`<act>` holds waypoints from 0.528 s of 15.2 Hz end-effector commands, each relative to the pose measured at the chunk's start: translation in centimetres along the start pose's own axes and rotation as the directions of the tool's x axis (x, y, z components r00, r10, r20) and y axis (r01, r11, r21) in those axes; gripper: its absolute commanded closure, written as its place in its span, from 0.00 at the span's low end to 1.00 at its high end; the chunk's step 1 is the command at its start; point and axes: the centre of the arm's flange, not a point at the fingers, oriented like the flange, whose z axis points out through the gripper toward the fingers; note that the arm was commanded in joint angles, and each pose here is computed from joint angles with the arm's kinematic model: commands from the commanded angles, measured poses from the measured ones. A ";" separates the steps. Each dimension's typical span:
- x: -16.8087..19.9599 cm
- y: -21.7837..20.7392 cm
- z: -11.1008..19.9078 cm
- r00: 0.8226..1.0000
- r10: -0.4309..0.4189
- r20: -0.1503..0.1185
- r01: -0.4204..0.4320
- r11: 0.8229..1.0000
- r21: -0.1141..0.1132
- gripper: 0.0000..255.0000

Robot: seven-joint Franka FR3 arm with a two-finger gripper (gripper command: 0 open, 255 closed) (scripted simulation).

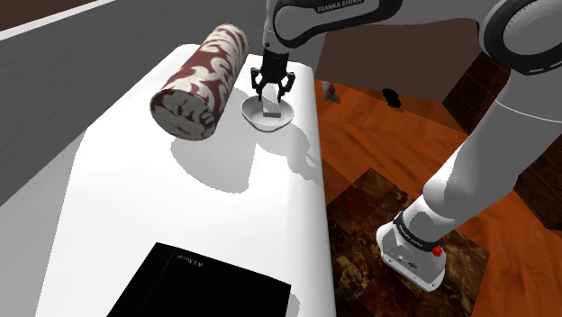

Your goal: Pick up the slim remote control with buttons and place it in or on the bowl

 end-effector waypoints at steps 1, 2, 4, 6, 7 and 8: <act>0.1 0.0 1.0 1.000 0.000 -0.001 0.000 1.000 0.001 1.00; 0.1 0.0 1.6 1.000 0.000 -0.001 0.000 1.000 0.001 1.00; 0.1 0.0 2.6 1.000 0.000 -0.001 0.000 1.000 0.001 1.00; 0.1 0.0 3.3 1.000 0.000 -0.001 0.000 1.000 0.001 1.00; 0.1 0.0 3.3 1.000 0.000 -0.001 0.000 1.000 0.001 1.00; 0.1 0.0 3.3 1.000 0.000 -0.001 0.000 1.000 0.001 1.00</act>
